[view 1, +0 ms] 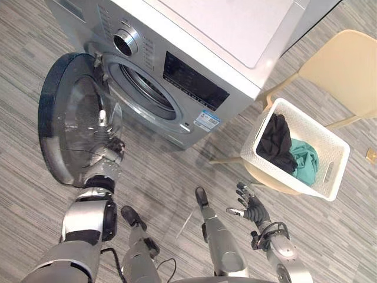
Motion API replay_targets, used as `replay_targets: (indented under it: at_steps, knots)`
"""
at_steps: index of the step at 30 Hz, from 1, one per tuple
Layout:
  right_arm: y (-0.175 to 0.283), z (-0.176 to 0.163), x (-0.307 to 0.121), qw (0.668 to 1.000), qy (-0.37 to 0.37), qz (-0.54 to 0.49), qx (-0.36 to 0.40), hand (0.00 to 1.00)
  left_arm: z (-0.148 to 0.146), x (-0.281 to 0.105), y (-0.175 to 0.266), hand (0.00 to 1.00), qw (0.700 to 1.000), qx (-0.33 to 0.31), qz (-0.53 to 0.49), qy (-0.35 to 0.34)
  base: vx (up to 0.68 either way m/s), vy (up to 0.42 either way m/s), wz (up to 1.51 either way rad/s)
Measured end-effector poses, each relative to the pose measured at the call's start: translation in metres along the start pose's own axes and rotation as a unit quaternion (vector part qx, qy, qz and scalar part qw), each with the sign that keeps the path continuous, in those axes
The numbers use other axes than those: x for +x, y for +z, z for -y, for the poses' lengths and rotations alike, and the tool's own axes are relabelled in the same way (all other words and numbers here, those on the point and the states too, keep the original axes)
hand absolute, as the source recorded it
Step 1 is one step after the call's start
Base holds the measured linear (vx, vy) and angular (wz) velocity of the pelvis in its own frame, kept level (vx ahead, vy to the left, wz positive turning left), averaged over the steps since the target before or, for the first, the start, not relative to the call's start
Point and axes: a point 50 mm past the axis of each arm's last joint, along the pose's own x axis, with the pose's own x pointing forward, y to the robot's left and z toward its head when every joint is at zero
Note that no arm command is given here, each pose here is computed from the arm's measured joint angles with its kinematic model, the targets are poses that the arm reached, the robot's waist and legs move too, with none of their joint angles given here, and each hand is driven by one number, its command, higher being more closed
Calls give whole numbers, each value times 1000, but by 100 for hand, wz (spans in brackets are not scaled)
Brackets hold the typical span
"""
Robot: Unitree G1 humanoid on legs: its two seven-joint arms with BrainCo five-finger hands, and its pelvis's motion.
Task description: Pick up the laundry basket with both hands and put the clothes into the washing machine.
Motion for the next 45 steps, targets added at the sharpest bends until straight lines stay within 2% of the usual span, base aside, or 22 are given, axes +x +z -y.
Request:
replay_targets:
  at_steps: [3, 7, 12, 20, 22, 23, 26, 27, 30, 35, 38, 40, 42, 45]
  knots:
    - [8, -1, 1, 1000, -8, 20, 1, 0, 12, 2, 16, 0, 996, -81, 26, 8, -13, -12, -5]
    - [5, 0, -1, 1000, -18, 13, 2, 0, 1, 2, 26, 0, 986, -150, 44, 53, -1, -5, 0]
    - [4, 1, -2, 1000, -20, 11, 2, 0, -25, 0, 17, 0, 982, -162, 40, 92, 21, -8, 12]
    - [-22, 15, 0, 997, -48, -52, -6, 0, -102, -23, -32, 0, 983, -75, -5, 170, 16, -5, 19]
    - [-31, 27, 0, 994, -73, -75, -13, 0, -132, -41, -60, 0, 980, -33, -44, 193, 8, 10, 14]
    - [-34, 31, -2, 993, -82, -84, -12, 0, -137, -47, -70, 0, 979, -21, -59, 193, 21, 5, 20]
    - [-61, 47, -14, 981, -121, -150, -10, 0, -162, -84, -123, 0, 969, 66, -145, 190, 30, -7, 27]
    - [-73, 53, -18, 974, -136, -182, -11, 0, -173, -104, -144, 0, 959, 121, -187, 175, 14, -19, 32]
    - [-105, 71, -38, 946, -184, -266, 11, 0, -190, -151, -187, 0, 926, 217, -280, 127, 26, -16, 24]
    - [-141, 70, -65, 904, -219, -364, 54, 0, -216, -207, -217, 0, 866, 318, -374, 97, 1, -10, 24]
    - [-152, 64, -76, 885, -241, -388, 89, 0, -227, -211, -213, 0, 860, 321, -378, 121, 24, -36, 31]
    - [-157, 60, -81, 878, -245, -398, 104, 0, -239, -220, -209, 0, 871, 269, -369, 179, 25, -127, -7]
    - [-157, 58, -82, 877, -245, -400, 105, 0, -252, -234, -207, 0, 871, 232, -372, 224, 39, -96, -19]
    - [-158, 56, -81, 875, -247, -400, 111, 0, -252, -240, -212, 0, 876, 188, -371, 243, 27, -112, -18]
